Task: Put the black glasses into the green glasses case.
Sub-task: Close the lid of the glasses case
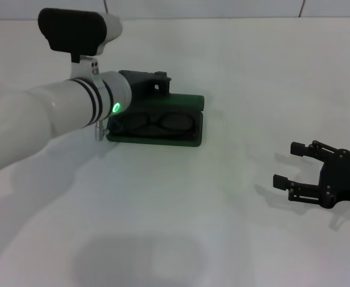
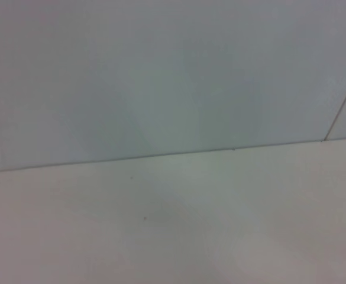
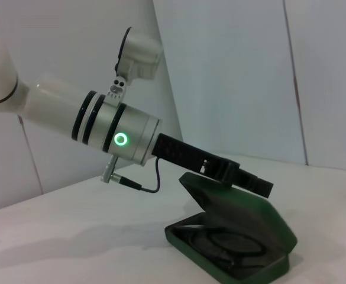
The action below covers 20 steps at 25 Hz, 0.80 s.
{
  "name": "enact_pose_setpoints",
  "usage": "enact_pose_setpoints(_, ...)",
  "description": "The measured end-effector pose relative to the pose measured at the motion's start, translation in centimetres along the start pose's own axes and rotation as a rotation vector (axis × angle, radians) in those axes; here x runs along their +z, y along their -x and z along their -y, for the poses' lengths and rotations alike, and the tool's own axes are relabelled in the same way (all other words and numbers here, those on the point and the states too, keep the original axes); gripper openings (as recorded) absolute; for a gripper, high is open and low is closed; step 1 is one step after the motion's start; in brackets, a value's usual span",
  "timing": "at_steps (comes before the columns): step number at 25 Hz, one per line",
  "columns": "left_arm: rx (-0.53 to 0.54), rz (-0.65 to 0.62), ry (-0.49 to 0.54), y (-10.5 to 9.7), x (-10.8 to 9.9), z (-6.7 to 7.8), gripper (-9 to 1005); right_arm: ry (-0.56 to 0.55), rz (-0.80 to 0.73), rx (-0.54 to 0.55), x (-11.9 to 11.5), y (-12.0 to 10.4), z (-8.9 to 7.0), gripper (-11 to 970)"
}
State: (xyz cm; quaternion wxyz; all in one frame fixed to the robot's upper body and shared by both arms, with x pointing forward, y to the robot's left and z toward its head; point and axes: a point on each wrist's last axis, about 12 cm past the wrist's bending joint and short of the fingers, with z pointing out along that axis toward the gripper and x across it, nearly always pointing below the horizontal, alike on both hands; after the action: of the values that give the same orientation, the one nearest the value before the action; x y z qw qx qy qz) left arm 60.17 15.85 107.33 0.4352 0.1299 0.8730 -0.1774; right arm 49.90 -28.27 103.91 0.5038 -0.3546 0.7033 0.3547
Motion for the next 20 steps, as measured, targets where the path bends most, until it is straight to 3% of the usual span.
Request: enact_pose_setpoints(20, 0.060, 0.042, 0.031, -2.6, -0.9, -0.2, -1, 0.014, 0.004, 0.001, 0.3, 0.0, -0.2, 884)
